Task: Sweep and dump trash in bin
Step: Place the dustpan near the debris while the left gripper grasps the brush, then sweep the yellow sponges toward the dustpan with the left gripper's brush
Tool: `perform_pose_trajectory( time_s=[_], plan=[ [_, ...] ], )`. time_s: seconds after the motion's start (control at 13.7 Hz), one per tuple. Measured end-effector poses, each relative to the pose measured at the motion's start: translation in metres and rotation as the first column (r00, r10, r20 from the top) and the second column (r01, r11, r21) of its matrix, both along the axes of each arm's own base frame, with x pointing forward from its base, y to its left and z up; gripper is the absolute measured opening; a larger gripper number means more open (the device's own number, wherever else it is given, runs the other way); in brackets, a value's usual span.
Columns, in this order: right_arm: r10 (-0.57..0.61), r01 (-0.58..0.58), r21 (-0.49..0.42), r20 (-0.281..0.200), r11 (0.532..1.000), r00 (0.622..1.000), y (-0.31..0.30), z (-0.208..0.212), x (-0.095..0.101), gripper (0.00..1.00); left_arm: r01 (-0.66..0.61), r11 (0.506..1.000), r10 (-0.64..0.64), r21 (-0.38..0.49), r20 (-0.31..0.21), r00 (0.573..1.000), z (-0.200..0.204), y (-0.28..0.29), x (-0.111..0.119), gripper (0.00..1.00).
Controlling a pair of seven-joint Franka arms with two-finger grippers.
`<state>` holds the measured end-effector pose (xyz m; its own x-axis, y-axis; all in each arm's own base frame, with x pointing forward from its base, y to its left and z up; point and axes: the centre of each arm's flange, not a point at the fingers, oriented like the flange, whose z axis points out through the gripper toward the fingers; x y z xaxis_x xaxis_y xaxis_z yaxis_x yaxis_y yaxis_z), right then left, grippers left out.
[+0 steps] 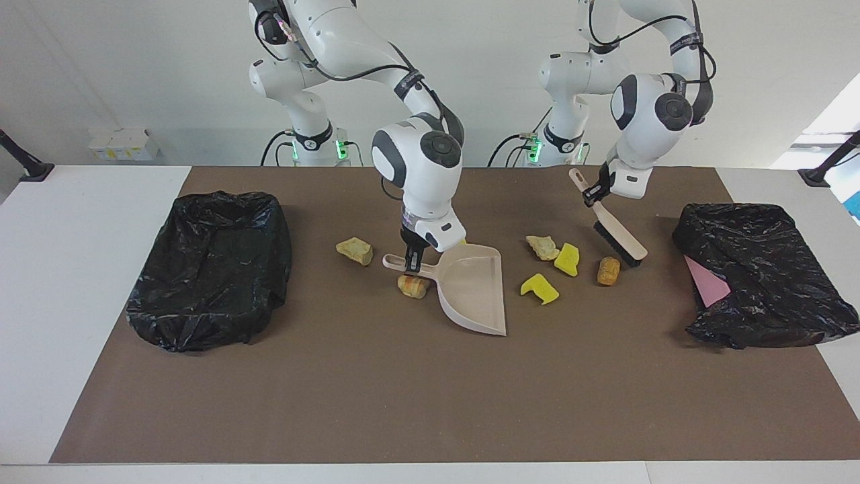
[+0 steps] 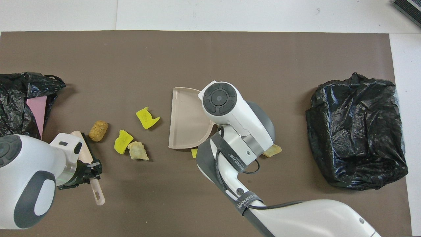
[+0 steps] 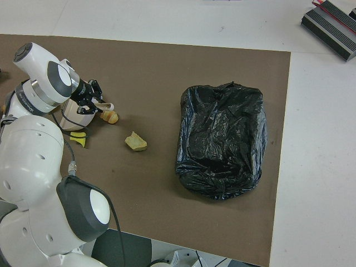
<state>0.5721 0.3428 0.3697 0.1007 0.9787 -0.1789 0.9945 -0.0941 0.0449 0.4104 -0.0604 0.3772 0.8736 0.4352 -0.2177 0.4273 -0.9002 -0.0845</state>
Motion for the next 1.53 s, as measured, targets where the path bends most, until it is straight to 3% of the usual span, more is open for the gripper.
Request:
perform_pose_trajectory(
  time_s=[0.29, 0.58, 0.73, 0.95, 1.17, 1.53],
  plan=[
    [0.009, -0.009, 0.000, 0.000, 1.000, 1.000, 0.001, -0.002, 0.001, 0.33, 0.009, 0.999, -0.010, -0.044, -0.022, 1.000, -0.011, -0.057, -0.008, 0.26],
    [0.042, -0.042, 0.004, 0.000, 0.999, 0.999, 0.003, -0.002, 0.001, 0.33, -0.186, 0.980, 0.191, -0.072, 0.060, 0.980, -0.008, -0.123, -0.010, 0.26],
    [0.044, -0.044, 0.003, -0.001, 0.999, 0.999, 0.004, -0.002, 0.000, 0.33, -0.247, 0.960, 0.257, -0.128, 0.071, 0.964, -0.006, -0.135, 0.003, 0.26],
    [0.046, -0.046, 0.003, 0.000, 0.999, 0.999, 0.004, -0.002, 0.000, 0.33, -0.286, 0.942, 0.305, -0.174, 0.096, 0.947, -0.003, -0.147, 0.040, 0.26],
    [0.046, -0.046, 0.002, 0.000, 0.999, 0.999, 0.004, -0.002, 0.000, 0.33, -0.267, 0.948, 0.286, -0.174, 0.090, 0.954, 0.008, -0.159, 0.072, 0.26],
    [0.048, -0.048, 0.002, 0.001, 0.999, 0.999, 0.005, -0.002, 0.000, 0.33, -0.092, 0.993, 0.097, -0.070, 0.079, 0.992, 0.045, -0.125, 0.075, 0.26]
  ],
)
